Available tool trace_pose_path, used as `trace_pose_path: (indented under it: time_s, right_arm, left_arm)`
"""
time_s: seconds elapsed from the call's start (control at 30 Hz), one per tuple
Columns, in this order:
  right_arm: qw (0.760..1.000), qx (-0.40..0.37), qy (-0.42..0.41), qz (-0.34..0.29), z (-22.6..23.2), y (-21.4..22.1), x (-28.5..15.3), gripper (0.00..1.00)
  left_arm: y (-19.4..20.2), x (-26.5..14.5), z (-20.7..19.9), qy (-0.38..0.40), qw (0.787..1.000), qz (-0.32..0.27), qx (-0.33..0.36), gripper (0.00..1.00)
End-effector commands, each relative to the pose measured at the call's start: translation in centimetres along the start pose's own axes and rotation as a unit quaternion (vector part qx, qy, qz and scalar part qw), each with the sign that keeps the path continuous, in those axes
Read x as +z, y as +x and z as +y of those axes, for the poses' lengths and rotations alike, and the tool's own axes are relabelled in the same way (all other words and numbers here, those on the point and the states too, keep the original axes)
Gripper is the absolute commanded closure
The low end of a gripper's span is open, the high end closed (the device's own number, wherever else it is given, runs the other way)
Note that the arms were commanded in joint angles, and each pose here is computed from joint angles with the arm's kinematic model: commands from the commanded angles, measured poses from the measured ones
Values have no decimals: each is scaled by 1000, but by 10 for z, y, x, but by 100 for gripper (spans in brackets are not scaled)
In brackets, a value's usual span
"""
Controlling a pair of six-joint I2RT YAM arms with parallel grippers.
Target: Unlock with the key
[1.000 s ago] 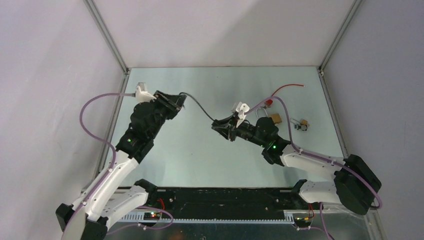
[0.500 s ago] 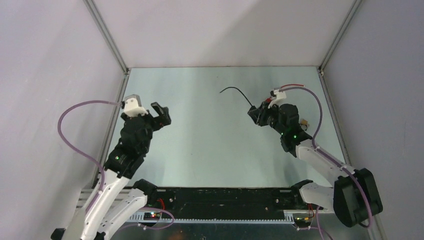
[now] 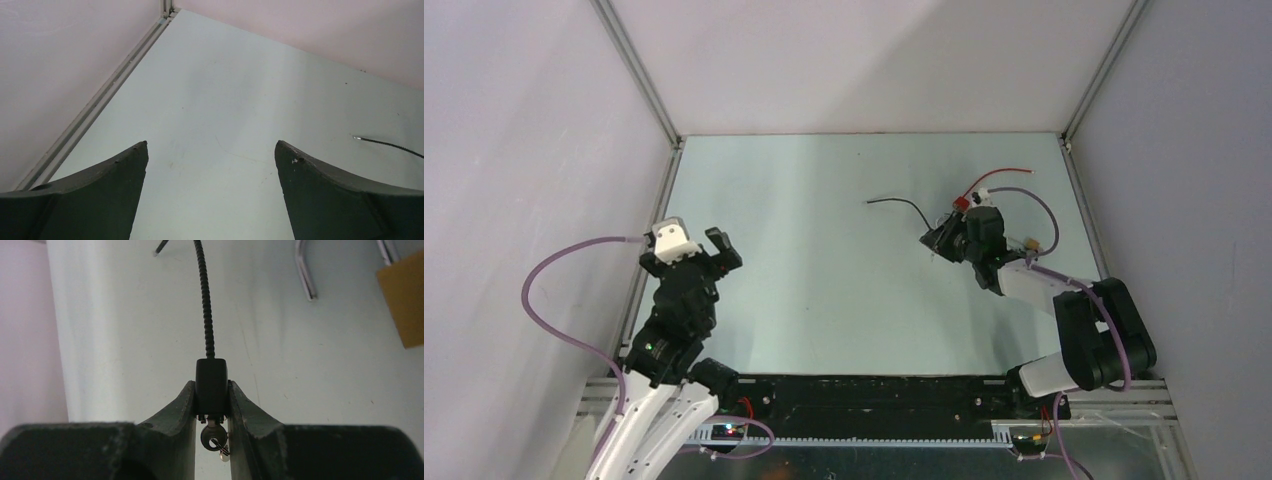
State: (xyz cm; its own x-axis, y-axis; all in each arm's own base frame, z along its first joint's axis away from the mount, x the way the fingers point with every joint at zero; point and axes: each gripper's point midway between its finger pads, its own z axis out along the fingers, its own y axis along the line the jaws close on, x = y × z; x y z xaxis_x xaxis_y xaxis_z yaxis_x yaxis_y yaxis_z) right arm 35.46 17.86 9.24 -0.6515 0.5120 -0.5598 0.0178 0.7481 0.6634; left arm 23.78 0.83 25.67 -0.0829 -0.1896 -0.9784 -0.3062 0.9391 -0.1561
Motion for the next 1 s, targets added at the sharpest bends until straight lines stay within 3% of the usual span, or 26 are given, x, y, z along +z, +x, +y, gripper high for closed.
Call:
trace_pose_path:
  time_s: [0.0, 0.2, 0.4, 0.53, 0.73, 0.97]
  right_arm:
    - [996, 60, 58, -39, -16, -14, -5, 91]
    - [989, 77, 125, -15, -56, 6, -17, 76]
    - [986, 80, 149, 2, -73, 22, -29, 50]
    - [983, 45, 176, -32, -78, 7, -49, 31]
    - [975, -28, 168, -145, -57, -44, -111, 19]
    - [933, -112, 176, -294, -40, -95, -206, 13]
  left_arm:
    - [-7, -1, 13, -27, 999, -23, 0, 0]
    - [-11, -5, 17, -30, 999, -35, -9, 0]
    - [-15, -8, 18, -25, 999, -44, -18, 0]
    - [-25, -12, 18, -18, 998, -54, -27, 0]
    - [-48, -26, 21, -4, 996, -81, -38, 0]
    - [-80, -48, 31, 13, 990, -125, -62, 0]
